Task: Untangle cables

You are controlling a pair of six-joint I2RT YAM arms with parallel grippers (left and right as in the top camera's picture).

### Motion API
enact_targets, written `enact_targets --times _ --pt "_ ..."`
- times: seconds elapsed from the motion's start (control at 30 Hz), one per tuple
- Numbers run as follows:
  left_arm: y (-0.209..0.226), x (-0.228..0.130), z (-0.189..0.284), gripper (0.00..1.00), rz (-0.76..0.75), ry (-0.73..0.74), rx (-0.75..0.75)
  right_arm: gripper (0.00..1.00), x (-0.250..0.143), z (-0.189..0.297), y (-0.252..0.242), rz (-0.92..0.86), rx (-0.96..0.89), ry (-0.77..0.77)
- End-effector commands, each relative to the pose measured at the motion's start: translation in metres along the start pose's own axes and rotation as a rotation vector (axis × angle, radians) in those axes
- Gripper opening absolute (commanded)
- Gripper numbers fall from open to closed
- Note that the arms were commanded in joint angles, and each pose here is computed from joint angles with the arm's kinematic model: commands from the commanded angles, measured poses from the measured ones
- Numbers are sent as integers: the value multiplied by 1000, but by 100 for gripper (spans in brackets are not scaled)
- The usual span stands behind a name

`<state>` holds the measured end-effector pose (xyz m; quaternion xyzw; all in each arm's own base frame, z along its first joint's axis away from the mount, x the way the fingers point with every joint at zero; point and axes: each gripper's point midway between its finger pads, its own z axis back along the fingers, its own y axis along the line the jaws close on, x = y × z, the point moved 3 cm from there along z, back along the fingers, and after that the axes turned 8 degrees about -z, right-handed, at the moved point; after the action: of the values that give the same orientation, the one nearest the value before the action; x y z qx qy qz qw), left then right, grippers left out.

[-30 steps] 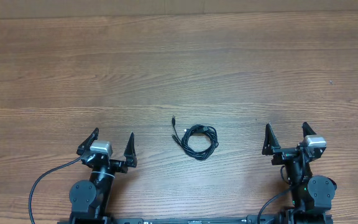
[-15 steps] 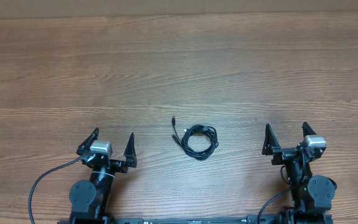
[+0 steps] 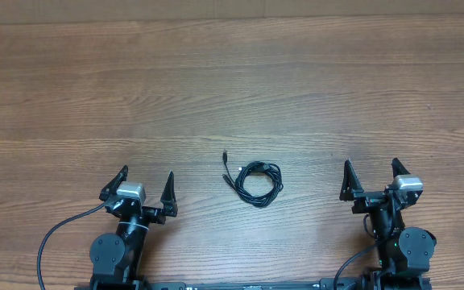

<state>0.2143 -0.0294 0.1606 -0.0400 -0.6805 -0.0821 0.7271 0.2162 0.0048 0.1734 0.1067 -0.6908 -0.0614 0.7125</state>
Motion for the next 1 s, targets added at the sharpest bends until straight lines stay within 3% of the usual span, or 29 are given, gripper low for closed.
enact_targets --times 0.0,0.97 --pt "2 -2 0 100 15 2 12 100 -1 0 -2 -3 -12 -10" --pt "2 -2 0 99 15 2 12 100 1 1 -17 -4 -113 -27"
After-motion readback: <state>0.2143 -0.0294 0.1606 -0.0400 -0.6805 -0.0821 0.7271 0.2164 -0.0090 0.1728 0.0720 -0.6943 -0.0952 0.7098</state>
